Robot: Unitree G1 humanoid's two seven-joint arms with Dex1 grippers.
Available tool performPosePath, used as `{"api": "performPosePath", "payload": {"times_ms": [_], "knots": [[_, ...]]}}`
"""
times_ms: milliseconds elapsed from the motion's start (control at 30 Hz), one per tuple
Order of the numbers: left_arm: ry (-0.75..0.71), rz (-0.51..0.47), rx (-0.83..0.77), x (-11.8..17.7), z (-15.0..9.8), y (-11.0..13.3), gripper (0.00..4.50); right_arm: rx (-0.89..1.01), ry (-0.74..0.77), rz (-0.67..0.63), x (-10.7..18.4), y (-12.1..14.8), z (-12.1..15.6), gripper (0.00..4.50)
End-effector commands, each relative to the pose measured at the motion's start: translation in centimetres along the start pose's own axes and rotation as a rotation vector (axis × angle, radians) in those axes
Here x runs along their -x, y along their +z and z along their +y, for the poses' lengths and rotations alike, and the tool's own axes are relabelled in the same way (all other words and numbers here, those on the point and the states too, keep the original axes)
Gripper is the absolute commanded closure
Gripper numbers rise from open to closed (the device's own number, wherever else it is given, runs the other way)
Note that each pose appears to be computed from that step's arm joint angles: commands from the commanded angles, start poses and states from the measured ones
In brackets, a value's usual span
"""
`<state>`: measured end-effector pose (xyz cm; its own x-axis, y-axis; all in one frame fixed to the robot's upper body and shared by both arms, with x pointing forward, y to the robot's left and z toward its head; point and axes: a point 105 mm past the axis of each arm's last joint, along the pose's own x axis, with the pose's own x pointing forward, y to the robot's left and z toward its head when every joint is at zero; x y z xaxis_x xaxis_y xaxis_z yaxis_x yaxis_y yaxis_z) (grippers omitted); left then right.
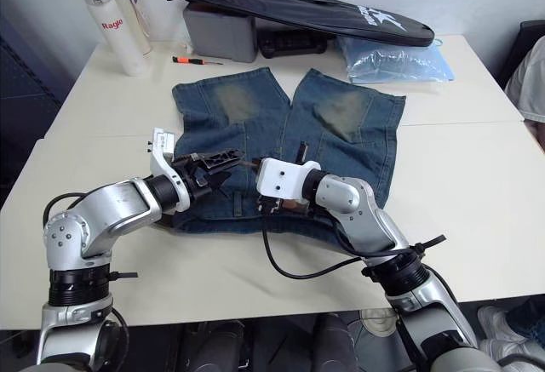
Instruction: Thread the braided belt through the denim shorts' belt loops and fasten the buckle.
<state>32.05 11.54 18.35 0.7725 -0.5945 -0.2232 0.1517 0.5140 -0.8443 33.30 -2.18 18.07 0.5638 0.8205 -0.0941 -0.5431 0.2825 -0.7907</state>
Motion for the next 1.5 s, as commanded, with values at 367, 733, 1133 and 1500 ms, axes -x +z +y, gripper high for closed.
{"api": "performPosePath", "payload": {"times_ms": [367,733,1133,1500], "knots": [[0.04,-0.086,0.103,0.2,-1.2,0.8,1.55,0.067,-0.028,-0.04,0.6,1.4,-0.5,4.5],[-0.02,-0.02,0.023,0.5,-0.5,0.9,4.5,-0.018,0.009,-0.072,1.6,1.9,-0.4,3.54],[-0.281,0.11,-0.246,5.5,-2.0,4.3,4.5,-0.107,0.268,-0.007,5.1,1.2,1.5,0.21],[-0.013,-0.099,-0.331,7.6,1.9,6.8,4.5,-0.262,0.29,-0.026,3.8,2.2,2.3,0.21]]}}
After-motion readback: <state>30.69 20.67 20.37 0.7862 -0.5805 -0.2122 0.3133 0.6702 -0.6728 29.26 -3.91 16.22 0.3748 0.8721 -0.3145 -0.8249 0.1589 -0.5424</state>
